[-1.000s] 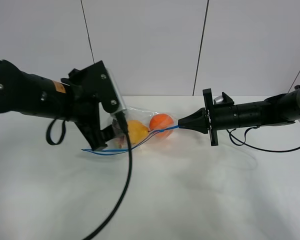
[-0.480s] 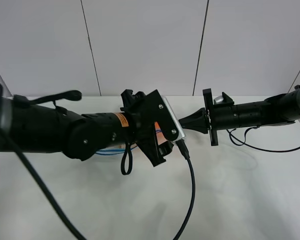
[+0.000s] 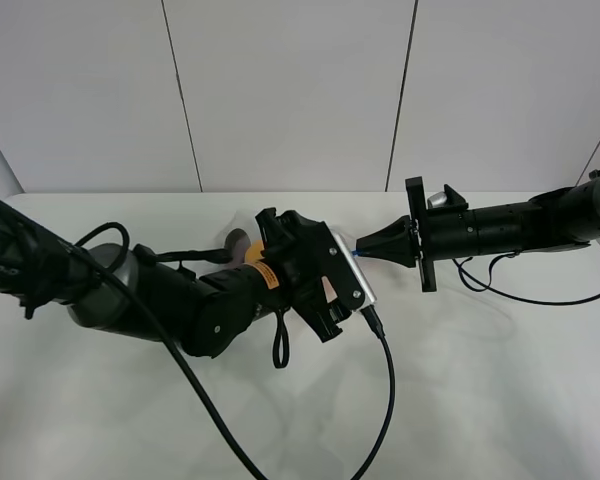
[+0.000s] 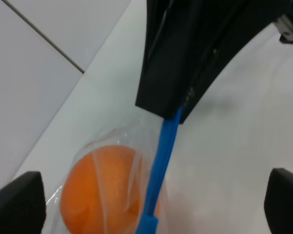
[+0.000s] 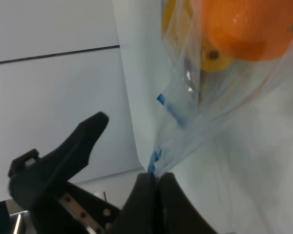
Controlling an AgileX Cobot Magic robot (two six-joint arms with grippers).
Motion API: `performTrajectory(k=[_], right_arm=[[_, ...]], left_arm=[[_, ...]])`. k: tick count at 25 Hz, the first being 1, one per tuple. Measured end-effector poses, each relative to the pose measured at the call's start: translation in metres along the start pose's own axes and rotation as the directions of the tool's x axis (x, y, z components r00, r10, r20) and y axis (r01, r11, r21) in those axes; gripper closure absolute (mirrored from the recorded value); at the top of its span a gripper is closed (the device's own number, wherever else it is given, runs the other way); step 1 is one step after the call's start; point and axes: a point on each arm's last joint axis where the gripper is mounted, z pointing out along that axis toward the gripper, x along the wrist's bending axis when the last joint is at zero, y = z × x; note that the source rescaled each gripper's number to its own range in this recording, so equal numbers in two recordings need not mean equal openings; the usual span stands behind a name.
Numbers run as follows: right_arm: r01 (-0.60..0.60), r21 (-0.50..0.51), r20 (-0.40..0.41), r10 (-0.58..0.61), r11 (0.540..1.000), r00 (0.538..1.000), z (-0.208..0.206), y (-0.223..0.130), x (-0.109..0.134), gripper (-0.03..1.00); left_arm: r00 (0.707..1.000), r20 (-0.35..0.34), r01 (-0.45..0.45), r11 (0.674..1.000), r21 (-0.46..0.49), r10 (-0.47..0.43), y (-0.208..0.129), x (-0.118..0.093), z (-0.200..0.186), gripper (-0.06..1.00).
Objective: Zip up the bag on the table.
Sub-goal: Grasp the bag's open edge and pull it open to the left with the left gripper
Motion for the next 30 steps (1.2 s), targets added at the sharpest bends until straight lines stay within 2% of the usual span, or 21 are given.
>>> performTrajectory(k=[2,6,10,23,30], right_arm=[[-0.001,0.0,0.0,0.001,1.0,1.0,0.0,0.0,0.0,0.97],[-0.007,0.0,0.0,0.007,1.0,1.0,0.0,0.0,0.0,0.97],[-0.007,0.0,0.0,0.007,1.0,1.0,0.0,0.0,0.0,0.97],[-0.012,-0.008,-0.008,0.012,1.0,1.0,0.0,0.0007,0.0007,0.97],[-0.012,-0.008,-0.008,0.012,1.0,1.0,0.0,0.0008,0.0007,0.97]], left_arm=[[1.0,-0.012,-0.002,1.0,-0.007,0.002,-0.0025,-0.0016,0.0021,0.1],[1.0,-0.008,-0.005,1.0,0.001,0.005,-0.0071,-0.0051,0.0044,0.4],[1.0,-0.029,-0.006,1.0,-0.019,0.005,-0.0052,-0.0031,0.0043,0.63],[0.998,-0.058,0.006,1.0,-0.012,-0.007,-0.0086,0.0034,0.0049,0.92],[0.998,-0.063,-0.011,1.0,-0.008,0.01,-0.0089,0.0038,0.0048,0.94]])
